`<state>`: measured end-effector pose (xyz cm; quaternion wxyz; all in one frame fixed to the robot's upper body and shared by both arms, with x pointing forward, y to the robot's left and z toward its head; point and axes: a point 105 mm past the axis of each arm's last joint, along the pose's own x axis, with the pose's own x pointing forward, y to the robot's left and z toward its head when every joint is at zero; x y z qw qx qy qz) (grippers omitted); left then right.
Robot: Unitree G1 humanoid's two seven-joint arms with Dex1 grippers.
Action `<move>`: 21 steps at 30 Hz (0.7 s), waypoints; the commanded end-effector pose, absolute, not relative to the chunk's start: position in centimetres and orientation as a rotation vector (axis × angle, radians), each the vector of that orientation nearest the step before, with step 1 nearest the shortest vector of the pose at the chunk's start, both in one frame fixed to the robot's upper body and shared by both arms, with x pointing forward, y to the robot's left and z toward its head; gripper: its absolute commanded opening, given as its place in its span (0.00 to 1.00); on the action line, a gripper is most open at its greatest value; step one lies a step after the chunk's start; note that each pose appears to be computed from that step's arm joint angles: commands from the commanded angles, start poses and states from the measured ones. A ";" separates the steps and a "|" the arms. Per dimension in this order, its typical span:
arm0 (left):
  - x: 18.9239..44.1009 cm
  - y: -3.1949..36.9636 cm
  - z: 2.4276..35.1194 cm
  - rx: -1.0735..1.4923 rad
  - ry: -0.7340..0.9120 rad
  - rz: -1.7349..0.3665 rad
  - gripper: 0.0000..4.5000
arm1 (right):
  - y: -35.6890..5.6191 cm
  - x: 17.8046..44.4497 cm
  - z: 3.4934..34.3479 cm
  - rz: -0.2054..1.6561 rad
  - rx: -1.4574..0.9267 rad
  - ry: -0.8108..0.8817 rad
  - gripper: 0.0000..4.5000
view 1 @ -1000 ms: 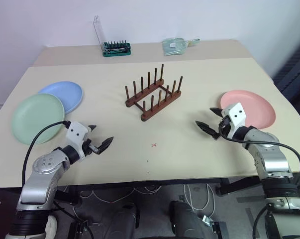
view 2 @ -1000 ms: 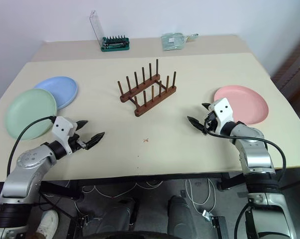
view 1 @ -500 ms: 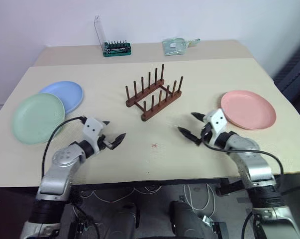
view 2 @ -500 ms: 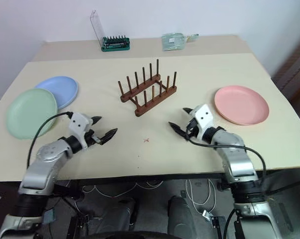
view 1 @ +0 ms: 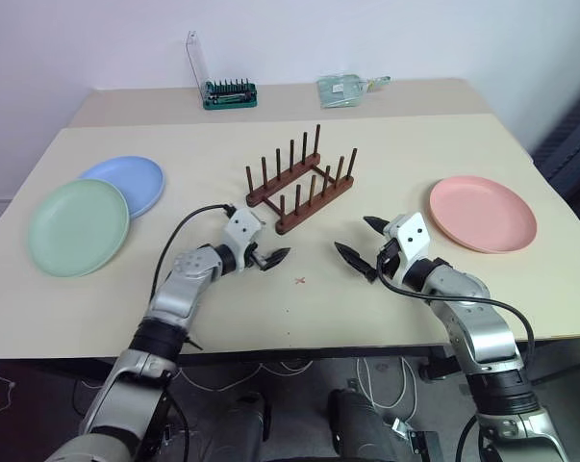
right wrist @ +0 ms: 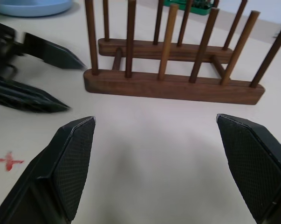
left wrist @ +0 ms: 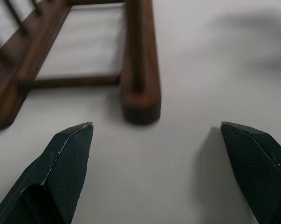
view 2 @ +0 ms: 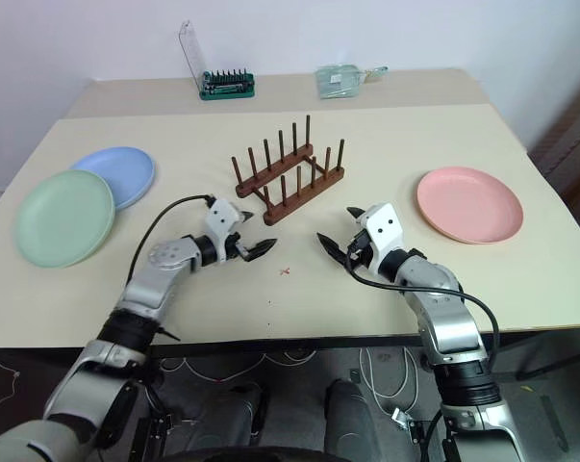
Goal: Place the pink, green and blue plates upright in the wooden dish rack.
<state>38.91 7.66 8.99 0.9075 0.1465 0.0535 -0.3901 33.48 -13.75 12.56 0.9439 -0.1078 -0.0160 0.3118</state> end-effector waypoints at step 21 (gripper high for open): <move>33.1 4.7 10.0 0.280 0.024 -1.208 0.16 | -17.7 30.4 11.1 0.673 -0.375 0.104 1.00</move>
